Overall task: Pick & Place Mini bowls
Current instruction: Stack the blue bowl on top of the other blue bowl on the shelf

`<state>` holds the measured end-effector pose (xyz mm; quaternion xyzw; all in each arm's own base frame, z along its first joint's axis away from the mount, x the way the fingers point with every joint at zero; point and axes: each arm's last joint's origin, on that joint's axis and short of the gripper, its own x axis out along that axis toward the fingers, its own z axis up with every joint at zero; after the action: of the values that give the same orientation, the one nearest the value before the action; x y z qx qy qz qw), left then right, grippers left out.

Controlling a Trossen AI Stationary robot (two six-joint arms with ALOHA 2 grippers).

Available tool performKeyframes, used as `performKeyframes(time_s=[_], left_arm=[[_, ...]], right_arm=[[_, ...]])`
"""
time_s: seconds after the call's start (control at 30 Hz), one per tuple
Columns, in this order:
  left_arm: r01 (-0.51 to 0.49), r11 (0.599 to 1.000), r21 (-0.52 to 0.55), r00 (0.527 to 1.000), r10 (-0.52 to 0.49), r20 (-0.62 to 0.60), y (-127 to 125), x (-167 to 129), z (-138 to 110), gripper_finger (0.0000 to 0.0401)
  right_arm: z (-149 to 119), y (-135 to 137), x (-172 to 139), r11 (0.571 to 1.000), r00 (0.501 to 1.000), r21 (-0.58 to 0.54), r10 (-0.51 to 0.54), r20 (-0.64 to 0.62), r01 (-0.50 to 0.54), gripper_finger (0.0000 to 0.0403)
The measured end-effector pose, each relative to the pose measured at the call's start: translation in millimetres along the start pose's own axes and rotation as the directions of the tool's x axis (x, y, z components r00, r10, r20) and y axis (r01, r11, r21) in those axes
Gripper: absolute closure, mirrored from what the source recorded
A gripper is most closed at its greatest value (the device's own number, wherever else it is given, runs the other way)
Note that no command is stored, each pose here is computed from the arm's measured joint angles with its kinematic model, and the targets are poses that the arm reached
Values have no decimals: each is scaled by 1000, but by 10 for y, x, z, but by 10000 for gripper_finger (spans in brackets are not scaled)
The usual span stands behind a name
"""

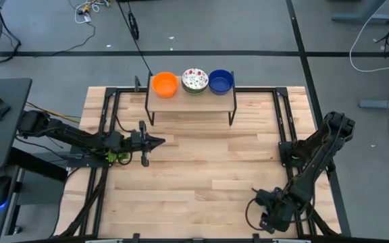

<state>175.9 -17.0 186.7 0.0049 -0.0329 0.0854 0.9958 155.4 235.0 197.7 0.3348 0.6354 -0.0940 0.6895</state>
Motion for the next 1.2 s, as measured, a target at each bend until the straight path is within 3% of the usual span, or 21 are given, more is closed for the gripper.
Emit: performKeyframes(time_s=[0.23, 0.4, 0.73, 1.0, 1.2], left_arm=[[1, 998, -64, 1000, -2, -18, -3, -1, -18, 389], [1, 994, -108, 999, -5, -36, -9, 0, -39, 389], [28, 990, -135, 996, -39, -85, -82, 13, -121, 389], [22, 986, -166, 994, -40, -103, -93, 27, -159, 389], [19, 983, -184, 993, -40, -107, -101, 47, -187, 389]], right_arm=[[73, -257, 225, 962, 996, 263, -65, -54, 77, 200], [114, -388, 368, 955, 996, 289, -38, -82, 60, 227], [337, -426, 353, 975, 987, 214, -34, -160, 68, 299], [657, -469, 325, 988, 992, 150, -14, -124, 32, 314], [933, -428, 228, 1000, 996, 6, 31, -78, -31, 337]])
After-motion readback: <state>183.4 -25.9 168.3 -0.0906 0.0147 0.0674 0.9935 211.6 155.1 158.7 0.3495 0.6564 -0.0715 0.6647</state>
